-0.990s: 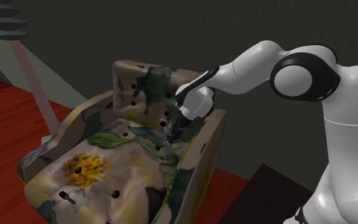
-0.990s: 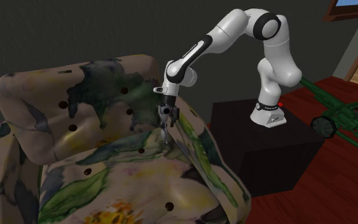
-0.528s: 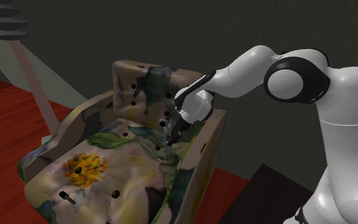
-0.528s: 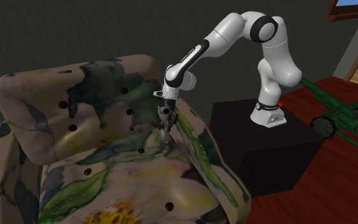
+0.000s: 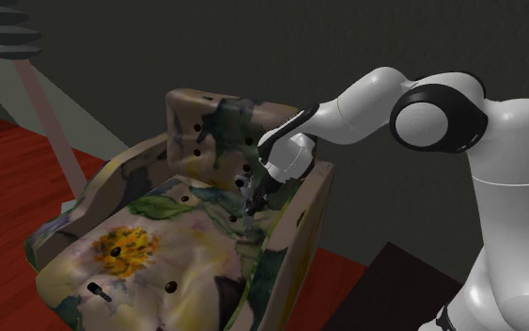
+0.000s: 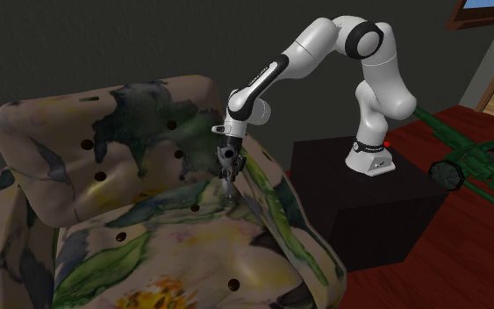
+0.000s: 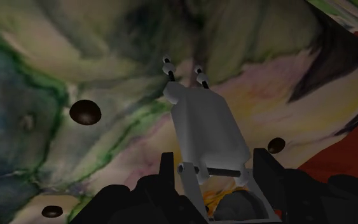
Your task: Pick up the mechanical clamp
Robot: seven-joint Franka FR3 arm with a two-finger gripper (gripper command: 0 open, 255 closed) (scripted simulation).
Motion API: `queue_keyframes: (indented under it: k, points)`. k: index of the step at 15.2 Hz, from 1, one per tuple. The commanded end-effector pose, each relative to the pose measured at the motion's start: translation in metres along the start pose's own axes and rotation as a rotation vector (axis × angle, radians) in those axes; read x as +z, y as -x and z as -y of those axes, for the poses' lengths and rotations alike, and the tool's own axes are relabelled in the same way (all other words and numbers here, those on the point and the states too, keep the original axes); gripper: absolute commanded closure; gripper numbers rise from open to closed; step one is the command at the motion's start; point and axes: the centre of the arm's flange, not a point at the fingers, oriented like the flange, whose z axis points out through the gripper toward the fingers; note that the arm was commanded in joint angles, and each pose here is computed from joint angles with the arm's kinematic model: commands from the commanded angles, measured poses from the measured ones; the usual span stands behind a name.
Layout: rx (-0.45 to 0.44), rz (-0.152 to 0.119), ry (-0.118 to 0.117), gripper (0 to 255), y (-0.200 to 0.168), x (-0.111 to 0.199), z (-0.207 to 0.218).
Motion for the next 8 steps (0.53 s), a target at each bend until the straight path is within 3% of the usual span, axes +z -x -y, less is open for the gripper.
queue_keyframes:
  k: [1, 8]
  points:
    - [0.001, 0.002, -0.001, 255, -0.002, -0.003, 0.001]
    - [0.001, 0.002, -0.001, 255, -0.022, -0.033, 0.008]
